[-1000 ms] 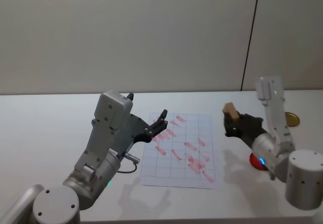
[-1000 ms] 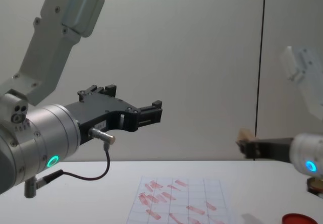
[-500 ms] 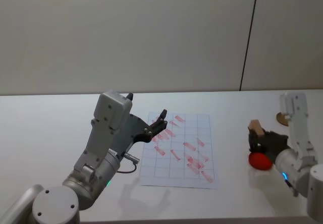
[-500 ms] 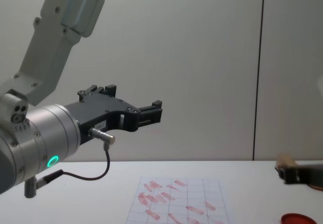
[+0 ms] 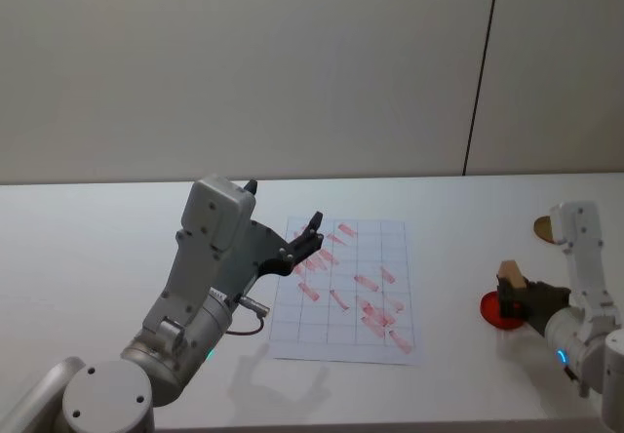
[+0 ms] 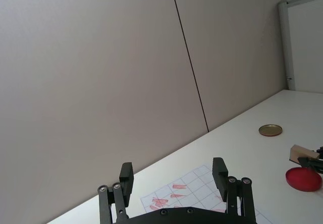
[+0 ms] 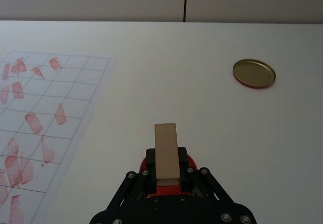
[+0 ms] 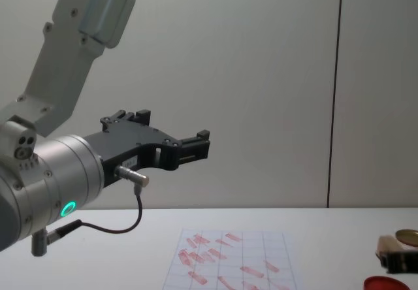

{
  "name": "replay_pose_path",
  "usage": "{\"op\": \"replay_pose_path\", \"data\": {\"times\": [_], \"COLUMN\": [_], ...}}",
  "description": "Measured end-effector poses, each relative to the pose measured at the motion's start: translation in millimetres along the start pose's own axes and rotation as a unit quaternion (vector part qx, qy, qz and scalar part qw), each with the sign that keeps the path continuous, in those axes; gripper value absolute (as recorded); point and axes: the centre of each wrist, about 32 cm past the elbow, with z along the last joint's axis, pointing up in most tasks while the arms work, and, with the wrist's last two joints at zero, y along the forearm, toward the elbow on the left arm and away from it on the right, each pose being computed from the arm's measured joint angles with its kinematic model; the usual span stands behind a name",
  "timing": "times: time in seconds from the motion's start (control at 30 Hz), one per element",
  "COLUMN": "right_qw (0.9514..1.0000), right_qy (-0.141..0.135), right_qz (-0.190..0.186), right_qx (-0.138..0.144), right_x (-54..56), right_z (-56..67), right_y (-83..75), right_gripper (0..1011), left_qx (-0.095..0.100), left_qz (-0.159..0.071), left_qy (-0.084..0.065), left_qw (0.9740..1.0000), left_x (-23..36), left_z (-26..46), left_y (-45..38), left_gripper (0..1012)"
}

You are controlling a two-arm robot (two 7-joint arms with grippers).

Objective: Use the one hand to pick up the stamp and affix it onto the A4 paper.

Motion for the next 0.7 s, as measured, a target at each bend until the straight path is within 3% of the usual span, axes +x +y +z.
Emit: {"op": "replay_pose_path", "data": {"times": [0.47, 0.7], "right_qw": [0.9996, 0.9995], "right_qy": [0.008, 0.009], "right_qz": [0.004, 0.007], "right_qx": [-0.025, -0.030], "right_x": [5.3, 5.5], "right_z": [-10.7, -12.5], "right_y": [16.5, 19.4], "right_gripper": [233, 449], "left_qx": [0.000, 0.000], "left_qz": [0.000, 0.000], "left_qy": [0.000, 0.000], "left_qw": [1.0000, 1.0000], "left_x": [0.0, 0.0], "left_z": [0.0, 0.0], "left_y": [0.0, 0.0], "left_gripper": [993, 993]}}
